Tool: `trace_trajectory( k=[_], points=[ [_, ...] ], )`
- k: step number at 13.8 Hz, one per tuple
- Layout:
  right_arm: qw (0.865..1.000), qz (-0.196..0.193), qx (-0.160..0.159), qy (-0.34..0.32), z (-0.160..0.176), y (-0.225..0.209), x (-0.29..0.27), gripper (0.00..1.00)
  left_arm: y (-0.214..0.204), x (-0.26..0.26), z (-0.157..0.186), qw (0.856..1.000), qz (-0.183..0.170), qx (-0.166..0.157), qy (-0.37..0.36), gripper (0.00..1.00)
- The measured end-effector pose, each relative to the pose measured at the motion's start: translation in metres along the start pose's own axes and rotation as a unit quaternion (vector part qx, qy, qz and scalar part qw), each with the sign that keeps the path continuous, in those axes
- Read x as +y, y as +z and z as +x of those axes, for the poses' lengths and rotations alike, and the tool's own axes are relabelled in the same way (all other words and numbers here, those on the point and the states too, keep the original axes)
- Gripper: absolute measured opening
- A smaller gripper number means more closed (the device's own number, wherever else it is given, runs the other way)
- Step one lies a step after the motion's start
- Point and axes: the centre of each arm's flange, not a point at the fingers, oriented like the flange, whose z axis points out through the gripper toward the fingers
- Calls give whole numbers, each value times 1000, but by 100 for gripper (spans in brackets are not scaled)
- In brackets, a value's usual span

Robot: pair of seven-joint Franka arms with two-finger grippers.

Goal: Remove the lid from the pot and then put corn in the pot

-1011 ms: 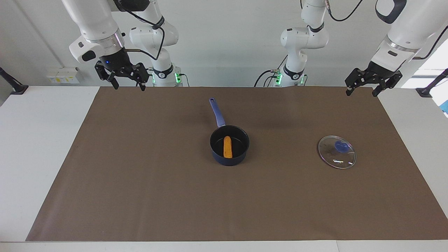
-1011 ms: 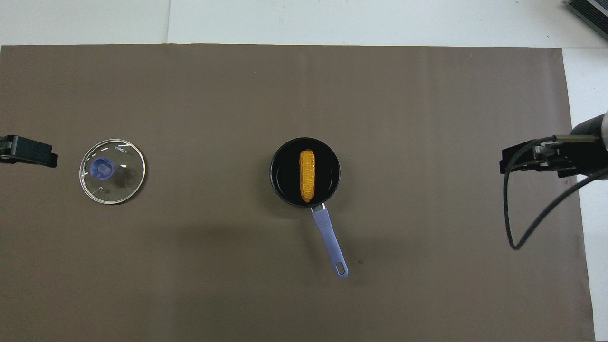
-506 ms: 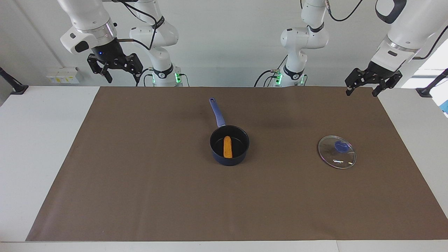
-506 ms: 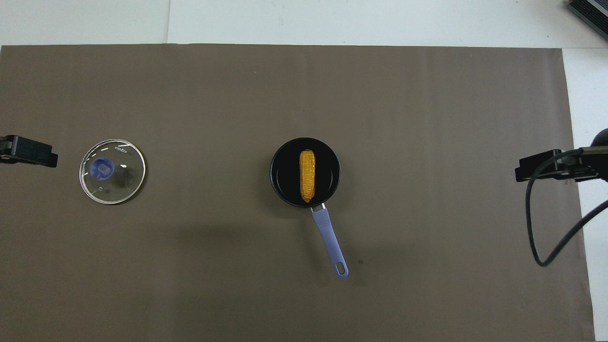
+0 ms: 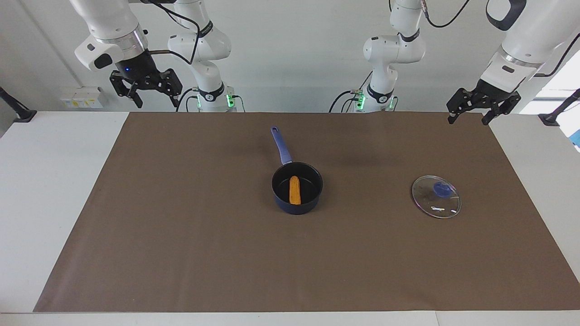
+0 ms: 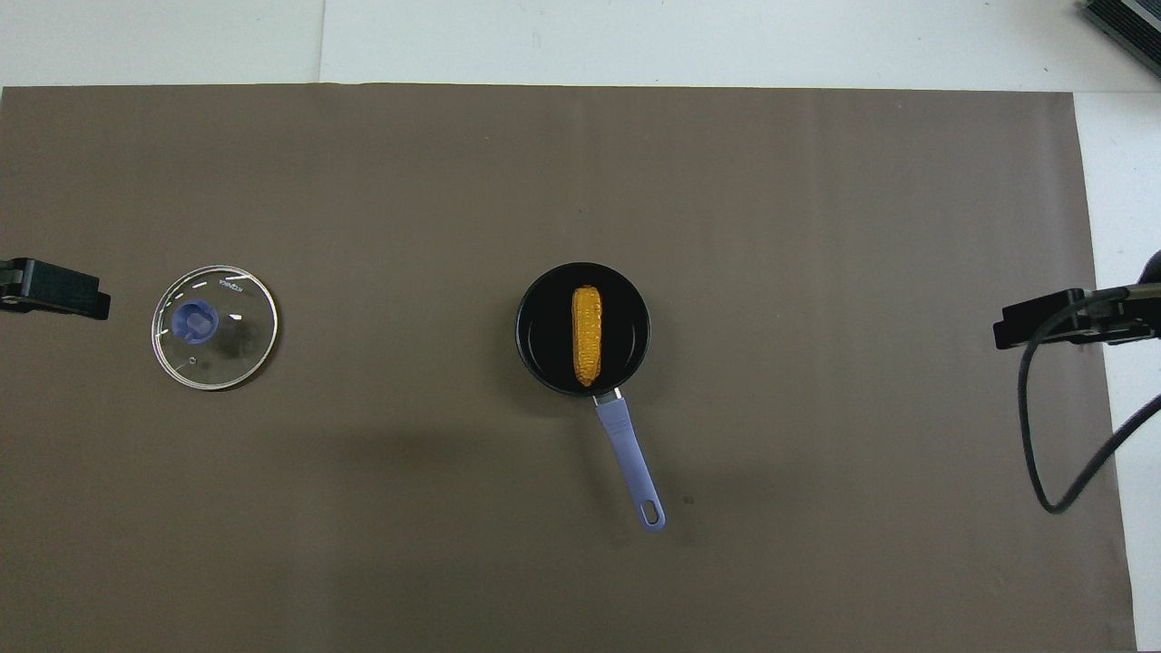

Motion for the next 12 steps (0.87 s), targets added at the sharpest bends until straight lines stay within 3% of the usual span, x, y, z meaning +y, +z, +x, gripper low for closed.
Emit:
trace_trajectory(
  k=[5, 12],
  points=[
    [1000, 3, 4, 15, -3, -4, 45, 100, 0, 0, 0, 1000, 0, 0, 0, 100],
    [1000, -10, 5, -12, -2, -5, 11, 100, 0, 0, 0, 1000, 0, 0, 0, 100]
  ],
)
